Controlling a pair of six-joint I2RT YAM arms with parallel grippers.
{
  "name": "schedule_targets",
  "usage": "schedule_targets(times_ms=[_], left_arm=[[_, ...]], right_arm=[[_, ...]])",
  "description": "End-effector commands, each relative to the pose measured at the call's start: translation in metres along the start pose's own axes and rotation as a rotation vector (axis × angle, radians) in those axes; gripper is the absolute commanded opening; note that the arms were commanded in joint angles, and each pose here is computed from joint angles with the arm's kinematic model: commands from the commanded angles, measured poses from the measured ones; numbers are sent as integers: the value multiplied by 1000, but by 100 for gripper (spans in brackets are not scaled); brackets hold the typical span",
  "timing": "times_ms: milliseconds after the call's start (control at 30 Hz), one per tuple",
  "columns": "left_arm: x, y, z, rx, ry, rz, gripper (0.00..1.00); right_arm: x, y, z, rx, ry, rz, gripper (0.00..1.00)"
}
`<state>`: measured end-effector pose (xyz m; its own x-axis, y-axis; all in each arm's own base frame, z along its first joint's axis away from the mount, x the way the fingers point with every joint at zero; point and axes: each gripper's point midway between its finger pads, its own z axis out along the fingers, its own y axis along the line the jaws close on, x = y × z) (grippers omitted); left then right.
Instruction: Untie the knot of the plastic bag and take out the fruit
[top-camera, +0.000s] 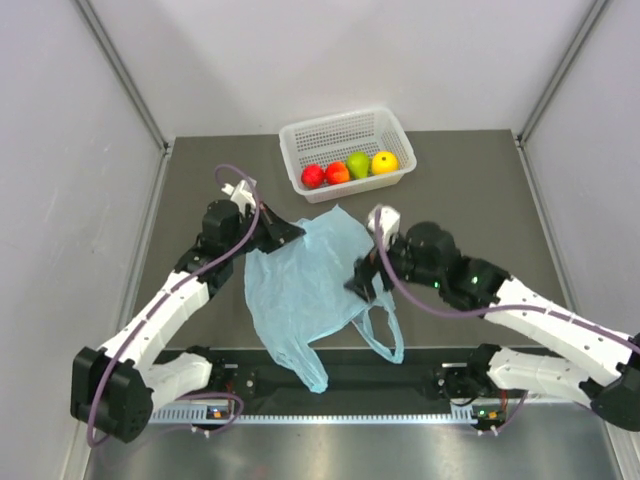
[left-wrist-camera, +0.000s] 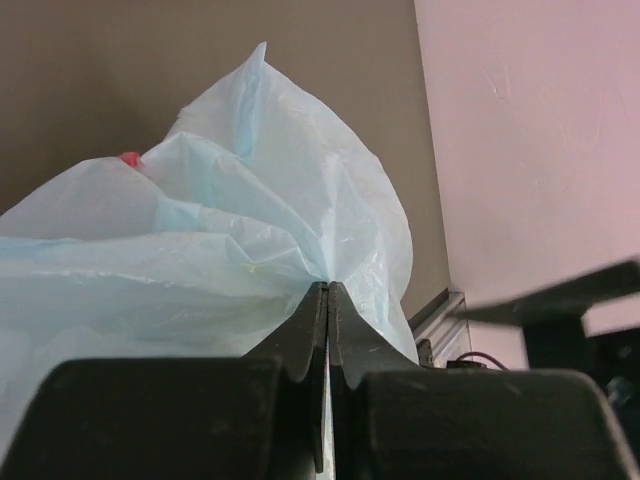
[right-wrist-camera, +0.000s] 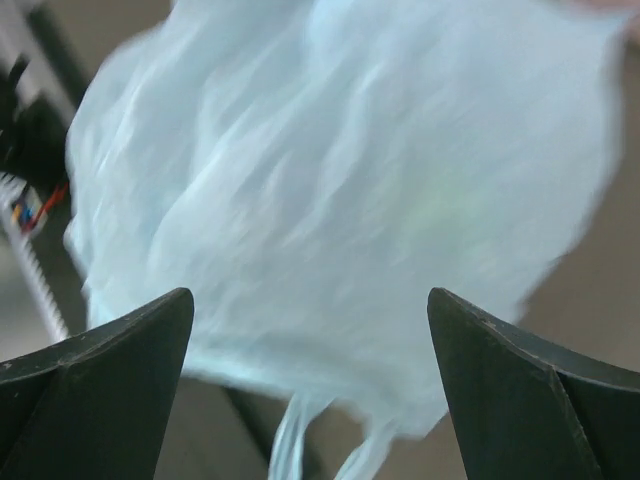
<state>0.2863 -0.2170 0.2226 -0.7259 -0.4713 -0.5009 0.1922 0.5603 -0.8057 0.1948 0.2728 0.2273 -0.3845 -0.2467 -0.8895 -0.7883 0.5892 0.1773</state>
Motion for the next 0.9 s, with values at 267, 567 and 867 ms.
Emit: schedule_targets(times_ms=[267,567,867], left_arm=[[-12,-3,-16,-63,-63,-3,0],[-28,-22,-30,-49,-113,30,0],[-2,15,-13,-107,-46,-12,0]], right_arm=[[72,118,-53,-405,16,5,94],[118,133,-8,-354,194,-19,84],[112,106,70,-57,149,1,80]])
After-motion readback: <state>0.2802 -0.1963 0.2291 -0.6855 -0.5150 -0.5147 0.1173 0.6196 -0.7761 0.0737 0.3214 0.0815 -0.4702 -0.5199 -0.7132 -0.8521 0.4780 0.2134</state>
